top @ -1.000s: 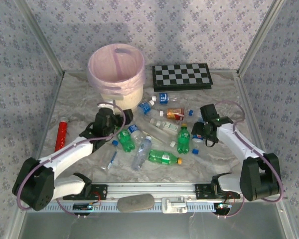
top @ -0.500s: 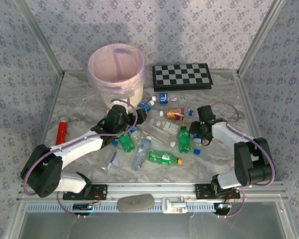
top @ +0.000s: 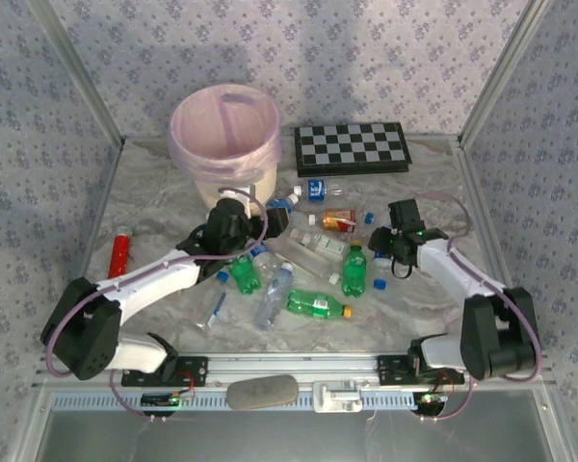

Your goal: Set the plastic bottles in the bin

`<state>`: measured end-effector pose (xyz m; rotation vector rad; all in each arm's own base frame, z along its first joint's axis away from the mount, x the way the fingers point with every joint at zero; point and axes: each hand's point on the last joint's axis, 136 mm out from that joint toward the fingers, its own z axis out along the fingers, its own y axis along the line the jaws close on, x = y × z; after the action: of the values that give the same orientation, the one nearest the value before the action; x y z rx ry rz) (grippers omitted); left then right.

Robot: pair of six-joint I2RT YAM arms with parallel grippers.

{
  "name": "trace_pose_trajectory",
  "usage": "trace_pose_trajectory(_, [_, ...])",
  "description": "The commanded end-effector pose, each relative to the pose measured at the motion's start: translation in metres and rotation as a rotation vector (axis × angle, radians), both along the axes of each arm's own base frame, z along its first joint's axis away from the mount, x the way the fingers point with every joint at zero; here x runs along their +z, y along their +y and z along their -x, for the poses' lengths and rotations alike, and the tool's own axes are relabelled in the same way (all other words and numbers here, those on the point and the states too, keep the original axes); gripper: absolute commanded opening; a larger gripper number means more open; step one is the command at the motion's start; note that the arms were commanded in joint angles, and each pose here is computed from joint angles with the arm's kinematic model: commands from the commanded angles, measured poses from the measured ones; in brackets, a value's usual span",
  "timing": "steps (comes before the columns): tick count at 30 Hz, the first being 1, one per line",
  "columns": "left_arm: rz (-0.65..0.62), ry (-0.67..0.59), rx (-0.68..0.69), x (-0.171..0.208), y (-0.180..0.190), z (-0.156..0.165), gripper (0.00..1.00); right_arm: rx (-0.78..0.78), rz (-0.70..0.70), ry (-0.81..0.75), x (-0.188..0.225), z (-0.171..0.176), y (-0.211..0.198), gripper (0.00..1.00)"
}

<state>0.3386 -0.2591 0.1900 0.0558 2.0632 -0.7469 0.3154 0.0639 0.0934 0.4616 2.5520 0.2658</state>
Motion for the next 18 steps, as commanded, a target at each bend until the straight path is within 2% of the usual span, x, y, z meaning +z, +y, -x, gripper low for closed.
trace_pose_trajectory(1, [0.076, -0.070, -0.132, 0.031, -0.029, -0.001, 1.00, 0.033, -0.109, -0.161, 0.062, -0.023, 0.022, 0.49])
trace_pose_trajectory(5, [0.134, -0.081, -0.256, 0.041, -0.053, 0.006, 1.00, 0.085, -0.259, -0.279, 0.111, -0.044, 0.053, 0.49])
trace_pose_trajectory(9, [0.146, -0.099, -0.332, 0.049, -0.066, 0.017, 1.00, 0.132, -0.351, -0.345, 0.143, -0.055, 0.078, 0.49])
trace_pose_trajectory(18, [0.156, -0.131, -0.524, 0.061, -0.105, 0.052, 1.00, 0.248, -0.465, -0.353, 0.160, -0.058, 0.132, 0.49])
